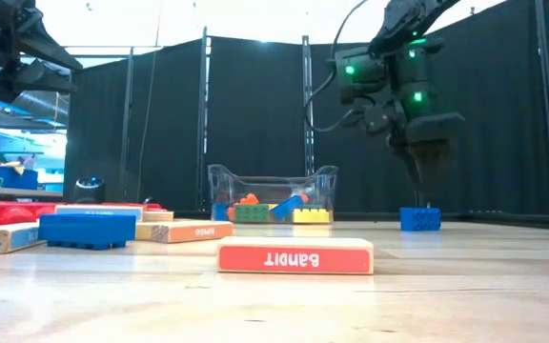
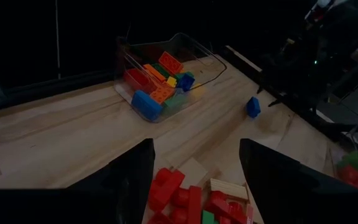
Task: Sort blocks by size
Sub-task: Put the 4-stud blue game piece into the top center transparent bin, then put the white block into the bottom left transparent bin, then put the 2-stud red game piece into the bottom right transparent bin
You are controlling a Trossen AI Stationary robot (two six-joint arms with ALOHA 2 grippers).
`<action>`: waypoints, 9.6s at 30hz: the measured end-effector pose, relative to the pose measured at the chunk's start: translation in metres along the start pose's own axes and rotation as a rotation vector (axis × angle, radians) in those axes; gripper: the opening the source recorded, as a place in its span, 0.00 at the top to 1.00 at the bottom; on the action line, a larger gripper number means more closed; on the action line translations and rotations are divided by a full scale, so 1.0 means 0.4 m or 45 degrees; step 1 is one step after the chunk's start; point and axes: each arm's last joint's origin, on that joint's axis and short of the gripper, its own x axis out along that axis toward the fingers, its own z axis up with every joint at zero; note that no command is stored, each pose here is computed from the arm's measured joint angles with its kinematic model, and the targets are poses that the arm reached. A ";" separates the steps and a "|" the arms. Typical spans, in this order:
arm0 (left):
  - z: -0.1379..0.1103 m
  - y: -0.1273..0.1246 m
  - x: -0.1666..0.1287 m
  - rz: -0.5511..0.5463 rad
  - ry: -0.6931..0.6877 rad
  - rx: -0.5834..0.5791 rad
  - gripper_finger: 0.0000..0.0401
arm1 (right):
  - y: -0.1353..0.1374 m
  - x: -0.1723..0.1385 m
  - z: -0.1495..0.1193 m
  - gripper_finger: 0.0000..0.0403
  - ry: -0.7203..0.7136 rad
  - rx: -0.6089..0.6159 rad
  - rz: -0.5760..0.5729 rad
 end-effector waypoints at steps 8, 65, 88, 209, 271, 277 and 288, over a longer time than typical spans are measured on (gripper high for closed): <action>0.000 0.002 0.000 0.022 -0.009 -0.014 0.39 | 0.000 0.055 -0.007 0.39 -0.055 -0.100 0.040; 0.000 0.003 -0.001 0.031 -0.012 -0.022 0.39 | -0.037 -0.219 0.320 0.57 -1.348 0.718 0.571; 0.000 0.003 0.000 0.032 -0.011 -0.022 0.39 | 0.330 0.104 0.481 0.58 -1.169 0.762 0.396; -0.013 0.004 -0.001 -0.030 0.101 -0.038 0.39 | 0.578 -0.169 0.623 0.65 -1.463 -0.081 1.373; -0.083 -0.336 0.636 0.328 1.074 -0.192 1.00 | 0.243 -0.884 -0.216 0.96 -1.736 -0.344 0.408; -0.044 -0.304 0.573 0.734 1.168 0.009 1.00 | 0.244 -0.882 -0.215 0.95 -1.728 -0.348 0.403; -0.100 -0.210 0.530 1.129 1.205 0.158 1.00 | 0.247 -0.867 -0.212 0.94 -1.652 -0.354 0.392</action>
